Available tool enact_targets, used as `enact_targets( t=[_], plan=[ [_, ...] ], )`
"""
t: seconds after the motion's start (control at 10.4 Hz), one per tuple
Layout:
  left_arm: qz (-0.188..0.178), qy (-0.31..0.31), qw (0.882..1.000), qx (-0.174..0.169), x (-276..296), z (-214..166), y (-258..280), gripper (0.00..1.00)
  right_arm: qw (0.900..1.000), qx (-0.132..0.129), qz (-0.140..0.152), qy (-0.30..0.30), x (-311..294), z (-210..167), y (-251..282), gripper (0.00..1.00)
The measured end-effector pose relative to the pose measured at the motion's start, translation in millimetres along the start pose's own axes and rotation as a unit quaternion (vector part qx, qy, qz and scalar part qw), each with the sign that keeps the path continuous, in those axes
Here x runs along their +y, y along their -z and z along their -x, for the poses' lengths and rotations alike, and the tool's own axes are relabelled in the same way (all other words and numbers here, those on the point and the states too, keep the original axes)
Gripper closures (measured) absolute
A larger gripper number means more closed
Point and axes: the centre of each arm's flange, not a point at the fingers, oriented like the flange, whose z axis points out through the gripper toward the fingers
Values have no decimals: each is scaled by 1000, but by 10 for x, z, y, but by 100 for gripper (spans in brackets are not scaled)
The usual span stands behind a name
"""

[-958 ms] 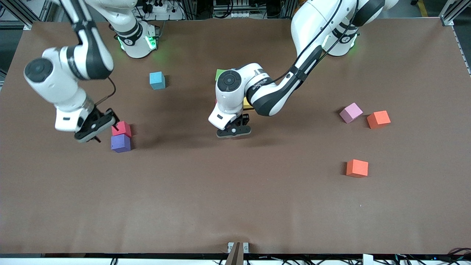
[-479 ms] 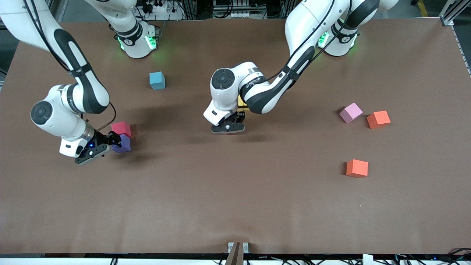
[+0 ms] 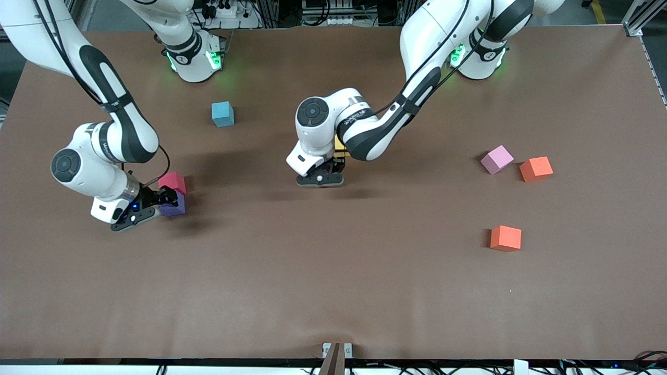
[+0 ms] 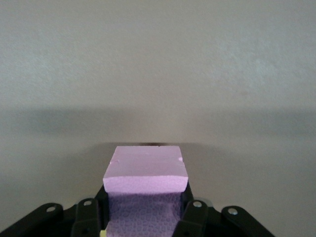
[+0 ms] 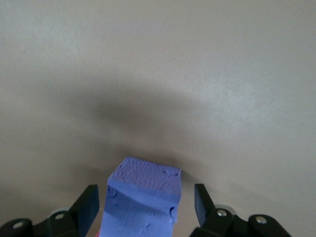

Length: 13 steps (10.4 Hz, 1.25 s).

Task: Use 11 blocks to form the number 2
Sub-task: 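Grasp the blue cube with the right gripper while the left gripper carries lavender, then carry the blue cube toward the figure while the left gripper places lavender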

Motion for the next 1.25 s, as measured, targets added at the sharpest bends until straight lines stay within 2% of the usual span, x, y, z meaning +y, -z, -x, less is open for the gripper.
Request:
enact_targets(
  t=[0.48,0.67,0.77,0.86,1.25],
  plan=[
    [-3,-26,1000,-3,55,90,-59,45,1000,-8,-4,-8,-34,165,-181,13],
    [-6,-30,999,-7,85,148,-130,45,1000,-7,-4,-12,-15,188,-203,23],
    [-6,-32,999,-10,110,190,-151,45,1000,-5,-3,-12,-11,177,-189,37],
    [-3,-31,999,-14,132,221,-161,45,1000,-1,-1,-12,-6,147,-156,42],
    [10,-19,999,-24,141,208,-155,45,1000,-1,7,3,-179,-81,317,48]
  ],
)
